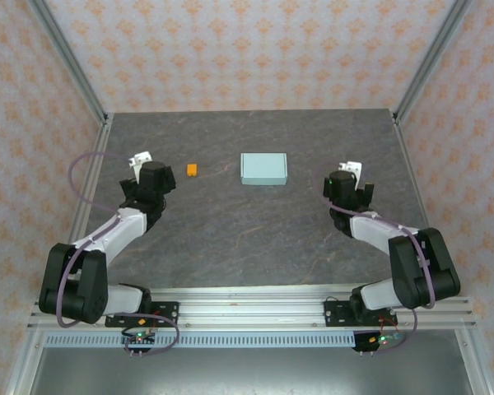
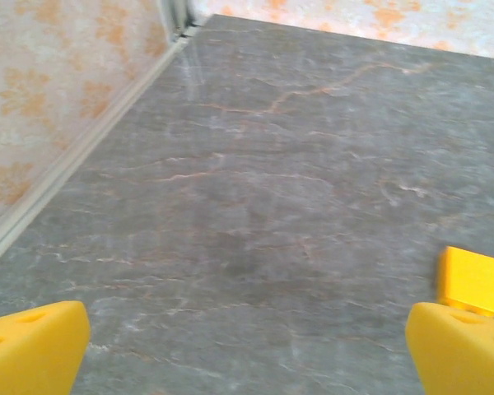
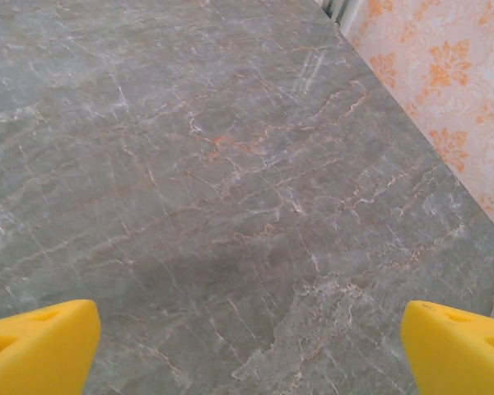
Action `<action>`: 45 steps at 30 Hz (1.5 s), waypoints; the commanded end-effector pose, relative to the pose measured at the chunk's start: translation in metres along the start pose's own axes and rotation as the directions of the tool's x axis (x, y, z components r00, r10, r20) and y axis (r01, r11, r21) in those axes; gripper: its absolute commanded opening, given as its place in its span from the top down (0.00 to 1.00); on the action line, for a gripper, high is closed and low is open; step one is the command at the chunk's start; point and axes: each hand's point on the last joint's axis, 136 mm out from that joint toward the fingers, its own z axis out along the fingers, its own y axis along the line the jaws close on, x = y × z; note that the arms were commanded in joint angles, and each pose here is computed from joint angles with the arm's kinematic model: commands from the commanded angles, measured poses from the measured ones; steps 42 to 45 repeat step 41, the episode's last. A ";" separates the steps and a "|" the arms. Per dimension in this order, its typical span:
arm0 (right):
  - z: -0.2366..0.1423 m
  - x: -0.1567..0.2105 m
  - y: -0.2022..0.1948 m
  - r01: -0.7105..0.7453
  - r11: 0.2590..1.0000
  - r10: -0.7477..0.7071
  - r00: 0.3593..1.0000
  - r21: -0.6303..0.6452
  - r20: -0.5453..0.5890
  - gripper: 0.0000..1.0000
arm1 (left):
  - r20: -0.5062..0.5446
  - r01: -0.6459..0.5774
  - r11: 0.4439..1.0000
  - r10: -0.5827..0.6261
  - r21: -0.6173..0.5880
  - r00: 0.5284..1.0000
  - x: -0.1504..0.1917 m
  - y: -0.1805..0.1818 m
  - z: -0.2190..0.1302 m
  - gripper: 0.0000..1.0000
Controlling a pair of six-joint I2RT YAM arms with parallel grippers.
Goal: Fold the paper box
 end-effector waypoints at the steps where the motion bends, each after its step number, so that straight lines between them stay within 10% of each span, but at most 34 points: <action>1: -0.001 -0.027 -0.013 -0.092 0.996 0.089 0.981 0.009 0.174 0.05 | 0.136 -0.006 1.000 0.002 0.025 0.991 -0.020 0.005 -0.001 0.00; 15: 0.026 0.003 -0.008 -0.169 0.973 0.188 0.976 -0.156 0.112 0.05 | 0.125 -0.125 0.962 0.097 0.241 0.987 0.034 -0.027 0.028 0.00; 45: 0.030 0.004 -0.011 -0.189 0.968 0.205 0.975 -0.164 0.087 0.01 | 0.134 -0.137 0.964 0.109 0.229 0.985 0.034 -0.028 0.028 0.00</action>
